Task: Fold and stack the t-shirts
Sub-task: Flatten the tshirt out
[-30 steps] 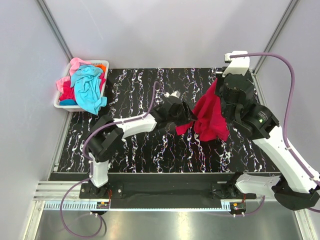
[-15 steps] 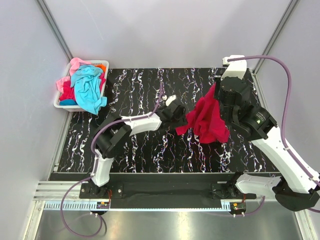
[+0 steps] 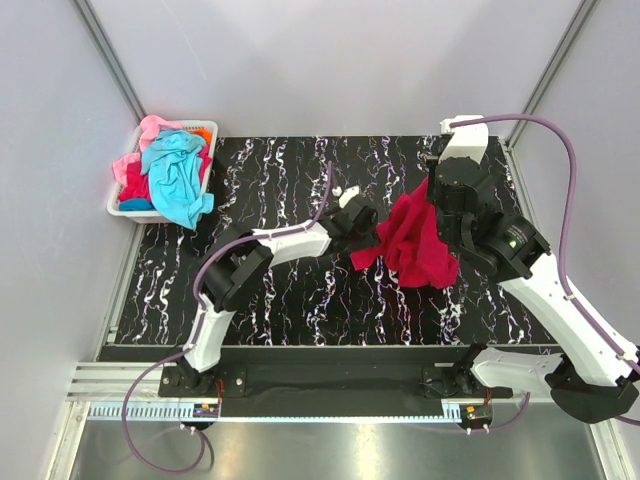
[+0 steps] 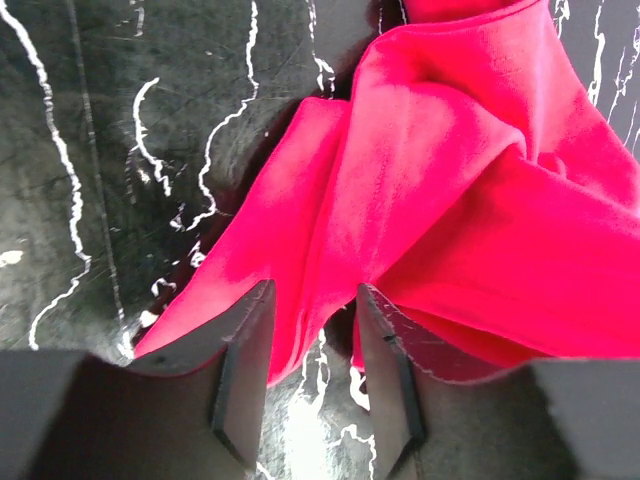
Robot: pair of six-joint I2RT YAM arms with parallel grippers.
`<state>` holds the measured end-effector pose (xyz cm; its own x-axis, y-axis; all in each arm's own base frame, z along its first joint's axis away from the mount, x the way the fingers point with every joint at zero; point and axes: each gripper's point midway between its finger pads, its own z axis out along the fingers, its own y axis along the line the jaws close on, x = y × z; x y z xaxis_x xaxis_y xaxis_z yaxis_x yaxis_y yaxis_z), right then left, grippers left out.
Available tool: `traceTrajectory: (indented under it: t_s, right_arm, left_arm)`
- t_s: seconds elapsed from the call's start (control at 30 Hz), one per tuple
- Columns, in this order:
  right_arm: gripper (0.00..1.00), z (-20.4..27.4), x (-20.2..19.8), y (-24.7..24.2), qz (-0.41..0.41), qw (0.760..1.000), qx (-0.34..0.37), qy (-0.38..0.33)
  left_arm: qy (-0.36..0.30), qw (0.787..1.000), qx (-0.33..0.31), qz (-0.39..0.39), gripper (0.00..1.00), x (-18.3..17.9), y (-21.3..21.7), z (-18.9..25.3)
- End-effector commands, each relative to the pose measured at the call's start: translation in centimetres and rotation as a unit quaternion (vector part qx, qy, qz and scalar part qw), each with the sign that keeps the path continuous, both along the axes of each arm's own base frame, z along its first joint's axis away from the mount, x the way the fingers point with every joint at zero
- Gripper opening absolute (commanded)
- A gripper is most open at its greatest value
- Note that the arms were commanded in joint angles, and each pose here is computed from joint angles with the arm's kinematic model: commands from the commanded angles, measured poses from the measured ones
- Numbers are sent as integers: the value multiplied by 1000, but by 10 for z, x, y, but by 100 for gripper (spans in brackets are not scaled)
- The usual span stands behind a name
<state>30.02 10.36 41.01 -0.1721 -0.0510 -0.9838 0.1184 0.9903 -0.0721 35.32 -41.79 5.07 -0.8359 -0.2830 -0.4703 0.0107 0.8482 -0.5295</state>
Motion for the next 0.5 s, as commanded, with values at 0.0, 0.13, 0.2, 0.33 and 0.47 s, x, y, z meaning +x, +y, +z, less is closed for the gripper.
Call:
traceTrajectory:
  t_s: [0.0, 0.13, 0.2, 0.33, 0.47]
  right_arm:
    - [0, 8, -3, -5, -11, 1000, 18, -15]
    - [0, 8, -4, -5, -9, 1000, 18, -15]
    - [0, 7, -3, -4, -8, 1000, 18, -14]
    - [0, 6, -3, -4, -9, 1000, 21, -12]
    - [0, 3, -4, -7, -20, 1000, 22, -9]
  left_arm:
    - [-13, 999, -30, -12, 41, 8, -19, 14]
    - [-5, 999, -29, -14, 35, 6, -20, 8]
    - [-1, 1000, -26, -14, 30, 3, -19, 4]
    - [-9, 1000, -16, -3, 0, 5, -10, 10]
    - [-39, 999, -4, 10, 0, 8, 8, 45]
